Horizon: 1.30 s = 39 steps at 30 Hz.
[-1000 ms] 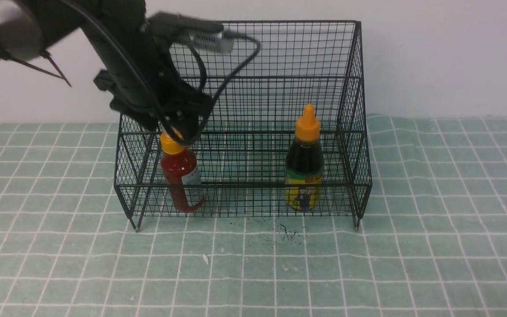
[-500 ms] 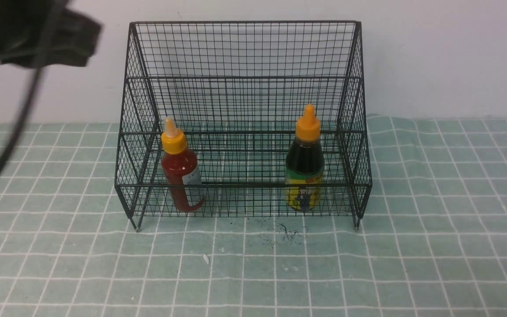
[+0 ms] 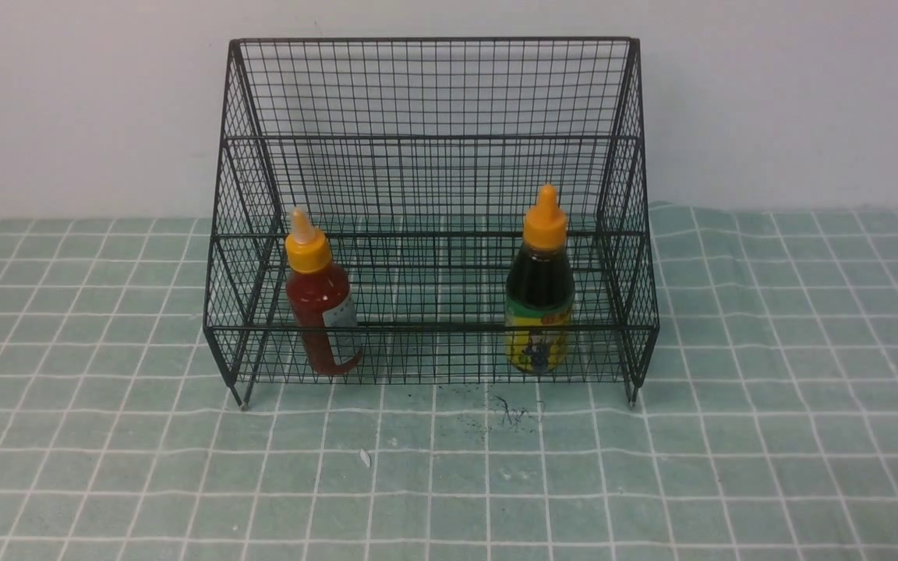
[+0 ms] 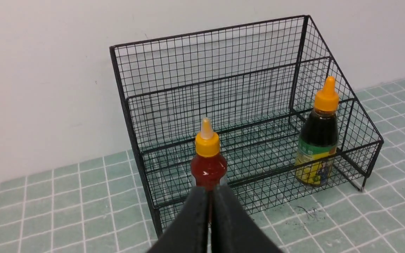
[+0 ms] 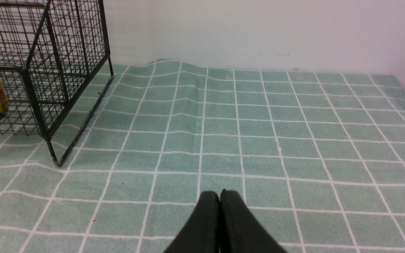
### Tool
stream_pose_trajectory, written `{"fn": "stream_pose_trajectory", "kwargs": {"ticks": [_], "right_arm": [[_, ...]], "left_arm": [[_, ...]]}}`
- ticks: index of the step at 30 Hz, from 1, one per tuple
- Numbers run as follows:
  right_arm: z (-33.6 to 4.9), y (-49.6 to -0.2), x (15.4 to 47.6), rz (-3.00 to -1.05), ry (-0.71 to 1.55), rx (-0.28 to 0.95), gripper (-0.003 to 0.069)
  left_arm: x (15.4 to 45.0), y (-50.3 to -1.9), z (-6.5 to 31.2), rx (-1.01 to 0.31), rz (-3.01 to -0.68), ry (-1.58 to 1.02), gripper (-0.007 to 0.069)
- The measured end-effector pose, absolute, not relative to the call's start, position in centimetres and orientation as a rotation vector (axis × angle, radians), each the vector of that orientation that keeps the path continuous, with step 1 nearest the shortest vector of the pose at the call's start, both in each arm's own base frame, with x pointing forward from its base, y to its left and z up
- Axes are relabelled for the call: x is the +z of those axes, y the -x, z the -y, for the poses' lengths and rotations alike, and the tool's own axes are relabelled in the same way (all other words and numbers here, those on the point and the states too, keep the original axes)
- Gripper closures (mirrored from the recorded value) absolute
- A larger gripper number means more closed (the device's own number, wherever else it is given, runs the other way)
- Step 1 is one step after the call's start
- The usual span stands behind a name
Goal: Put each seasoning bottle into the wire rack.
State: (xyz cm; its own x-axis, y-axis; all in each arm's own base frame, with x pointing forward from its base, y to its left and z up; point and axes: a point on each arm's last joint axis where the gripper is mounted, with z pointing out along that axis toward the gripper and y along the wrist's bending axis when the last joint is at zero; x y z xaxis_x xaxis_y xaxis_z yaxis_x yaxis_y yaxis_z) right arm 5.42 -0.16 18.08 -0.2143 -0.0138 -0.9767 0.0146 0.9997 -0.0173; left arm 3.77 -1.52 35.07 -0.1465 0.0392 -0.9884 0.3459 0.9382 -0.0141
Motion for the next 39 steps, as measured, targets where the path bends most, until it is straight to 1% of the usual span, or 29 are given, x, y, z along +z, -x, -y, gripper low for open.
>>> {"fn": "stream_pose_trajectory", "kwargs": {"ticks": [5, 8, 10, 11, 14, 18, 19, 20, 21, 22, 24, 30, 39], "right_arm": [[0.2, -5.4, 18.1, -1.787, -0.001, -0.026, 0.0672], [0.2, -5.4, 18.1, -1.787, -0.001, -0.026, 0.0672], [0.2, -5.4, 18.1, -1.787, -0.001, -0.026, 0.0672], [0.2, -5.4, 18.1, -1.787, -0.001, -0.026, 0.0672], [0.2, -5.4, 18.1, -1.787, -0.001, -0.026, 0.0672], [0.2, -5.4, 18.1, -1.787, -0.001, -0.026, 0.0672], [0.2, -5.4, 18.1, -1.787, -0.001, -0.026, 0.0672], [0.2, -5.4, 18.1, -1.787, -0.001, -0.026, 0.0672], [0.2, -5.4, 18.1, -1.787, -0.001, -0.026, 0.0672], [0.2, -5.4, 18.1, -1.787, -0.001, -0.026, 0.0672], [0.2, -5.4, 18.1, -1.787, -0.001, -0.026, 0.0672], [0.2, -5.4, 18.1, -1.787, -0.001, -0.026, 0.0672], [0.2, -5.4, 18.1, -1.787, -0.001, -0.026, 0.0672]], "left_arm": [[32.8, -1.5, 0.6, -0.27, -1.554, -0.27, 0.0631], [31.5, -1.4, 0.5, -0.258, -1.517, -0.266, 0.0631], [29.9, -2.0, 0.7, -0.255, -1.515, -0.265, 0.0631], [29.8, -2.0, 0.7, -0.254, -1.513, -0.264, 0.0631], [27.0, -3.3, 1.0, -0.205, -1.545, -0.225, 0.0631], [22.8, -4.8, 0.8, -0.105, -1.612, -0.135, 0.0631], [22.6, -4.8, 0.8, -0.1, -1.611, -0.131, 0.0631], [20.7, -5.3, 0.6, -0.066, -1.648, -0.1, 0.0631], [19.8, -5.4, 0.5, -0.053, -1.669, -0.09, 0.0631], [19.8, -5.4, 0.5, -0.051, -1.668, -0.088, 0.0631], [18.5, -5.5, 0.4, -0.037, -1.721, -0.08, 0.0631], [17.2, -5.3, 0.5, -0.038, -1.85, -0.093, 0.0631], [17.1, -5.3, 0.5, -0.038, -1.862, -0.095, 0.0631]]}}
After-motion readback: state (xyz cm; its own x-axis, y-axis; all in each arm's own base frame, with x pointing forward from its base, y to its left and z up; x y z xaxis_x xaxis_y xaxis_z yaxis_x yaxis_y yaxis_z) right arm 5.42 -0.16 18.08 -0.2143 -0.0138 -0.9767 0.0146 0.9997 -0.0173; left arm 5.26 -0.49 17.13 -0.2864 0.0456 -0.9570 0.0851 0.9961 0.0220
